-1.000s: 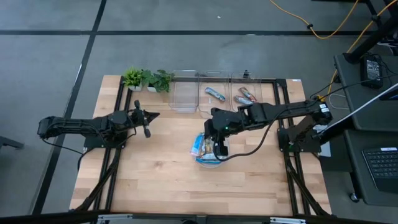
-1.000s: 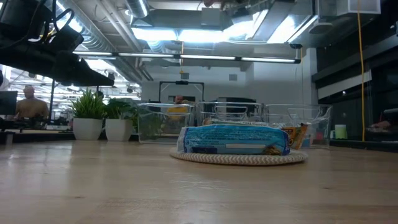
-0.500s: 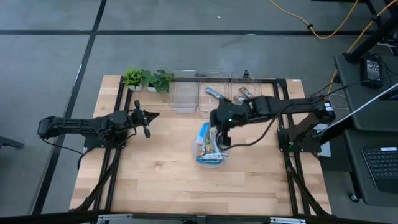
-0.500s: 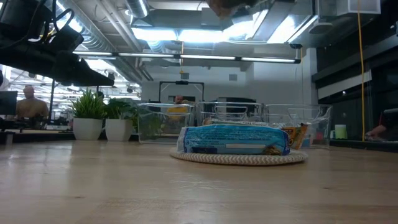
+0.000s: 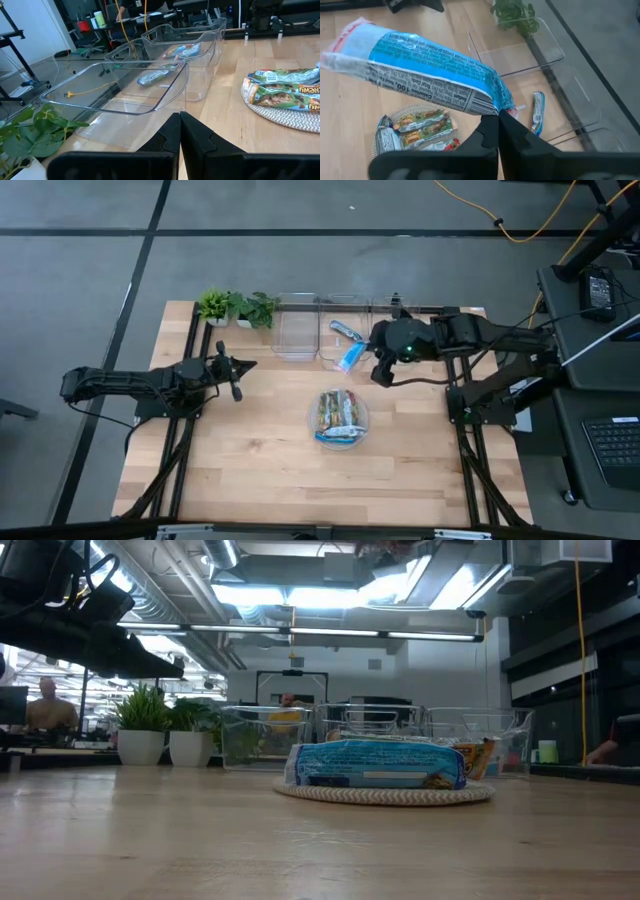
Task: Pick and place Granola Bars by type
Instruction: Put the red granola bar into the right transparent bin
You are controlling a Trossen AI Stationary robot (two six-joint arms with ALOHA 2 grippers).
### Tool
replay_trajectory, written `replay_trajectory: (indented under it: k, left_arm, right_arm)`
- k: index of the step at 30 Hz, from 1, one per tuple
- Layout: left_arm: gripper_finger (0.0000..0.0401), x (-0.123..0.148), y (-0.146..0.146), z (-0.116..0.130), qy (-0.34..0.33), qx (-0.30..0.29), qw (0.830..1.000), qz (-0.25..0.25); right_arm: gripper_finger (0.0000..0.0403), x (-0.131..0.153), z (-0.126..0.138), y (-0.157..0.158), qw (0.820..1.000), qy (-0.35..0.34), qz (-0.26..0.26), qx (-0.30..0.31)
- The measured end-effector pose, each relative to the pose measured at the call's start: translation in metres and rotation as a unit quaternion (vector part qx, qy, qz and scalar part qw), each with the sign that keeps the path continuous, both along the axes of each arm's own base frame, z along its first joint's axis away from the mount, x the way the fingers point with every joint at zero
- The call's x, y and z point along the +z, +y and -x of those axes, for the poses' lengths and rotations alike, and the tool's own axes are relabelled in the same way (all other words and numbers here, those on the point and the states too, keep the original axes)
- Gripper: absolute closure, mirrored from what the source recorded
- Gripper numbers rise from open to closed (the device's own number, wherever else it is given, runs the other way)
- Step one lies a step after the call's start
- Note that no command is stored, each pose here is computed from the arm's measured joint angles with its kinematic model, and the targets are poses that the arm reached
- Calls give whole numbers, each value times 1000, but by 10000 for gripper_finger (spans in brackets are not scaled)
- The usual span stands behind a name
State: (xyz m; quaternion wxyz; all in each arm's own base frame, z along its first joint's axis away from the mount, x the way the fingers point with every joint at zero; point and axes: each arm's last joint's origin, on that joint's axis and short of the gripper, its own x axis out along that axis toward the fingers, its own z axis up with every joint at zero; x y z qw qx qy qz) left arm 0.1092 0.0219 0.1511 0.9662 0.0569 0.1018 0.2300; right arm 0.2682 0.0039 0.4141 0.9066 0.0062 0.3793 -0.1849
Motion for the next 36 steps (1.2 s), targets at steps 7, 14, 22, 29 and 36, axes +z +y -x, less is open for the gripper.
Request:
replay_trajectory:
  k: [7, 14, 22, 29, 36]
  left_arm:
    - [397, 0, 0, 0, 0, 0, 1000, 0]
    - [397, 0, 0, 0, 0, 0, 1000, 0]
    - [397, 0, 0, 0, 0, 0, 1000, 0]
    - [397, 0, 0, 0, 0, 0, 1000, 0]
    - [397, 0, 0, 0, 0, 0, 1000, 0]
  right_arm:
    - [402, -2, -1, 0, 1000, 11, 10, 10]
    - [402, 0, -4, -3, 999, 8, 36, 32]
    - [401, 0, -3, -26, 996, 35, 78, 36]
    - [402, -3, 9, -75, 993, 75, 87, -36]
    - [402, -5, 31, -123, 983, 112, 85, -114]
